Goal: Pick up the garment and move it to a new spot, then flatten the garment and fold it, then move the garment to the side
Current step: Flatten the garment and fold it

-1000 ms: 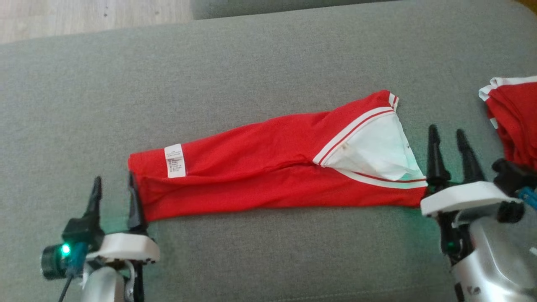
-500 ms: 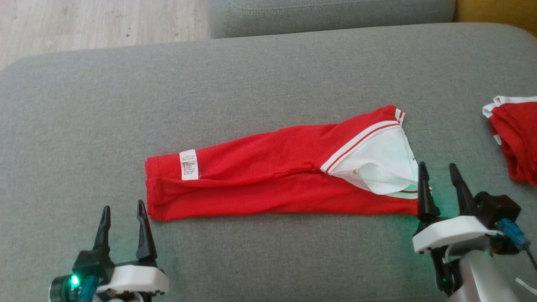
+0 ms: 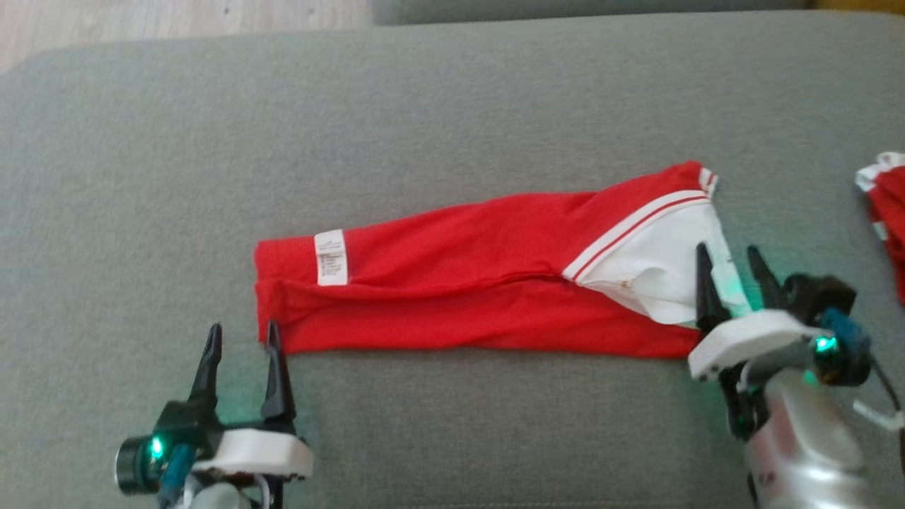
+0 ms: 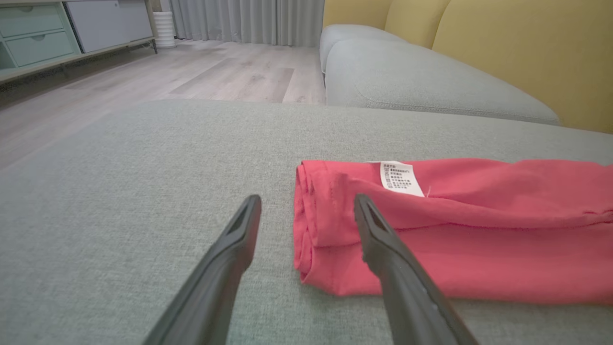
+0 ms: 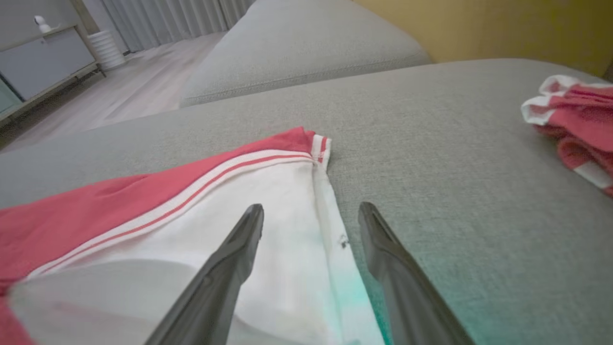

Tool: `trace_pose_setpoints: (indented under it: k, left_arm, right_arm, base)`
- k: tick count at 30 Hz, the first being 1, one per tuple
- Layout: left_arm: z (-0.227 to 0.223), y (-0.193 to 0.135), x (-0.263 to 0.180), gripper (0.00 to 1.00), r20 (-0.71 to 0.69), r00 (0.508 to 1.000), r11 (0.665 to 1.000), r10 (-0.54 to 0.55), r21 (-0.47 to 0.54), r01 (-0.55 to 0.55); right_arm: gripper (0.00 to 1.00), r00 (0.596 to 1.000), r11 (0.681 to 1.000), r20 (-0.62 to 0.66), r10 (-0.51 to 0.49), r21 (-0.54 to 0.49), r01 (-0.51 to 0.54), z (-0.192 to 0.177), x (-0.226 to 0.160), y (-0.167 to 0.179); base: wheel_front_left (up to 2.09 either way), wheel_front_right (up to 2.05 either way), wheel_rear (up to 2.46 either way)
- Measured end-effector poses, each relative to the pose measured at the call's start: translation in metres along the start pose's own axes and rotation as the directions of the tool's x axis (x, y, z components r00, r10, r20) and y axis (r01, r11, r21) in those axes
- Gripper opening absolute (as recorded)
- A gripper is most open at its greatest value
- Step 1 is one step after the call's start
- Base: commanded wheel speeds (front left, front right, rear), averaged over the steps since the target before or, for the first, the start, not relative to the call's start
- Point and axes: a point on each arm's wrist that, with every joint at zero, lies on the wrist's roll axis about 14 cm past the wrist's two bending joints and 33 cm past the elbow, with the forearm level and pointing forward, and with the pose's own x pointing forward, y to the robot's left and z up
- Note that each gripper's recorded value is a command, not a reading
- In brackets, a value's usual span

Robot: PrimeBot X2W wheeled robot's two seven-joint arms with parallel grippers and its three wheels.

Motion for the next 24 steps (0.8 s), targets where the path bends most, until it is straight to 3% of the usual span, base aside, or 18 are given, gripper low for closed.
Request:
trace_pose_setpoints:
  k: [6, 12, 13, 14, 15, 19, 24]
  left_arm:
    - [-0.005, 0.007, 0.002, 1.00, -0.018, 0.999, 1.000, 0.028, -0.011, -0.028]
    - [-0.006, 0.015, 0.003, 1.00, -0.023, 0.998, 0.999, 0.052, -0.016, -0.052]
    - [-0.007, 0.016, 0.002, 1.00, -0.024, 0.998, 0.998, 0.055, -0.016, -0.056]
    - [-0.007, 0.017, 0.002, 1.00, -0.025, 0.998, 0.998, 0.058, -0.016, -0.058]
    - [-0.007, 0.017, 0.002, 1.00, -0.026, 0.998, 0.998, 0.059, -0.015, -0.059]
    - [-0.007, 0.013, 0.003, 1.00, -0.024, 0.999, 0.999, 0.048, -0.016, -0.049]
    - [-0.006, -0.001, 0.010, 1.00, -0.021, 1.000, 1.000, 0.005, -0.016, -0.005]
  right_arm:
    - [1.00, 0.990, 0.999, -0.135, -0.030, 0.027, 0.034, -0.035, 0.016, -0.004]
    - [0.96, 0.990, 0.999, -0.144, 0.012, 0.051, -0.005, -0.036, 0.030, 0.009]
    - [0.76, 0.989, 0.997, -0.144, 0.027, 0.070, -0.017, -0.036, 0.032, 0.013]
    - [0.23, 0.989, 0.995, -0.144, 0.041, 0.092, -0.028, -0.036, 0.032, 0.018]
    - [0.00, 0.988, 0.994, -0.143, 0.059, 0.101, -0.044, -0.037, 0.032, 0.024]
    - [0.00, 0.988, 0.990, -0.134, 0.078, 0.130, -0.061, -0.035, 0.030, 0.033]
    - [0.00, 0.995, 0.988, -0.099, 0.023, 0.155, -0.007, -0.025, 0.023, 0.013]
  base:
    - [0.00, 0.00, 0.00]
    - [0.00, 0.00, 0.00]
    - [0.00, 0.00, 0.00]
    - [0.00, 0.00, 0.00]
    - [0.00, 0.00, 0.00]
    - [0.00, 0.00, 0.00]
    - [0.00, 0.00, 0.00]
